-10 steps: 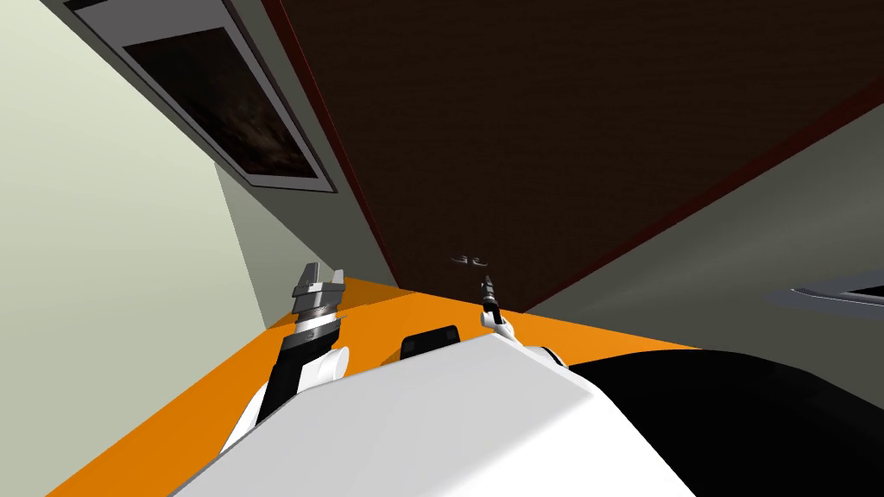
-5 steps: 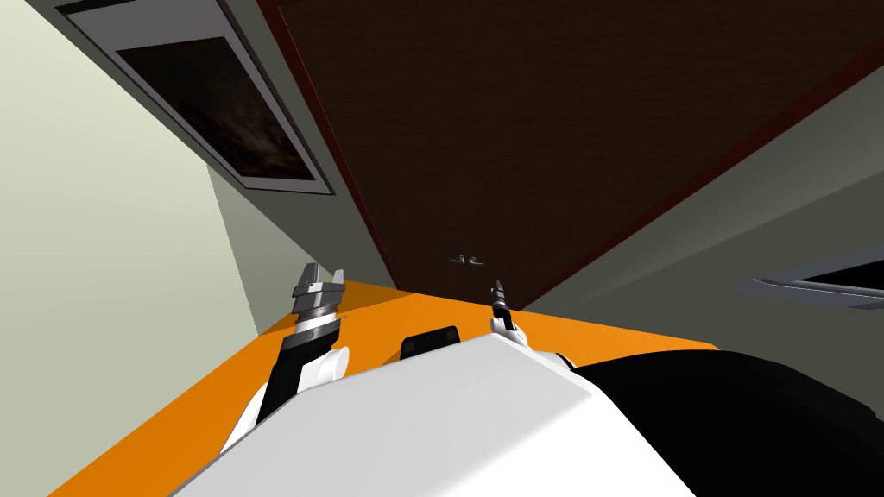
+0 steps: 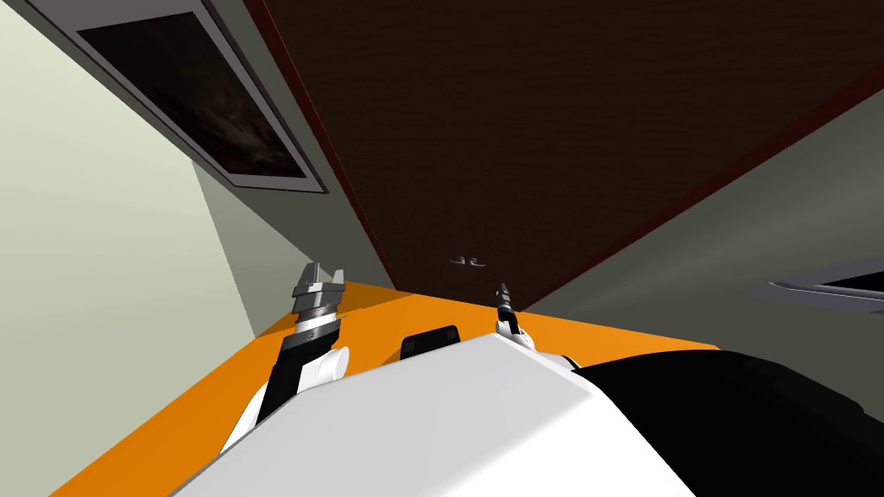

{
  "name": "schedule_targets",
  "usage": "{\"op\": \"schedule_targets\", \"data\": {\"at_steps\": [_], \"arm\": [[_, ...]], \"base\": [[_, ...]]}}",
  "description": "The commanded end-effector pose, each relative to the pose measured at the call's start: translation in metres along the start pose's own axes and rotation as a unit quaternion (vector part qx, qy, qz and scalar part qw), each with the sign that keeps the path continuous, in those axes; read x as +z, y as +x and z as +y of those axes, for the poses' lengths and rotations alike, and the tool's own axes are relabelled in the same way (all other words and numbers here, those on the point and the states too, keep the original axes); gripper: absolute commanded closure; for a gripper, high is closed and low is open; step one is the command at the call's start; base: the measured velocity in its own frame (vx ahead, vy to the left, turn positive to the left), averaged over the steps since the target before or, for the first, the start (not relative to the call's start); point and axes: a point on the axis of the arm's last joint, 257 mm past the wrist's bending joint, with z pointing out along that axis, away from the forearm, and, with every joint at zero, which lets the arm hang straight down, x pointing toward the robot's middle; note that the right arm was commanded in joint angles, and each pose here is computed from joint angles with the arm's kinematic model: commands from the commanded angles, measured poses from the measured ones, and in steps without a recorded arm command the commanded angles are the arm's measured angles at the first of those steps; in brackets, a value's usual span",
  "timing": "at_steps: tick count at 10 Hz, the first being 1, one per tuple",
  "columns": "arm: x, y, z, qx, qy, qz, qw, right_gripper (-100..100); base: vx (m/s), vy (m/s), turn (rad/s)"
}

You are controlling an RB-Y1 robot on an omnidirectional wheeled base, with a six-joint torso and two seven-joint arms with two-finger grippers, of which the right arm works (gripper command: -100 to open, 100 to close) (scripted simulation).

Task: Pull the door open

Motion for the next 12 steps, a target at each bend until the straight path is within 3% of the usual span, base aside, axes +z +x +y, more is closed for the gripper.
{"op": "schedule_targets", "data": {"at_steps": [1,3,5,7,8,9,12], "arm": [[0.0005,-0.008,0.006,0.001,-0.008,-0.003,1.0,-100],[0.0029,-0.003,0.008,0.005,-0.011,0.001,0.9999,-100],[0.0078,0.015,0.013,0.012,-0.017,0.014,0.9997,-100],[0.0148,0.045,0.021,0.023,-0.027,0.035,0.9987,-100],[0.0126,0.035,0.018,0.02,-0.024,0.029,0.9991,-100],[0.0126,0.035,0.018,0.02,-0.024,0.029,0.9991,100],[0.0126,0.035,0.018,0.02,-0.024,0.029,0.9991,100]], "base": [[0.087,-0.05,0.084],[0.163,-0.075,0.071],[0.201,-0.057,0.111],[0.209,-0.033,0.171],[0.094,-0.008,0.034],[-0.01,0.0,-0.027],[-0.028,0.004,0.004]]}}
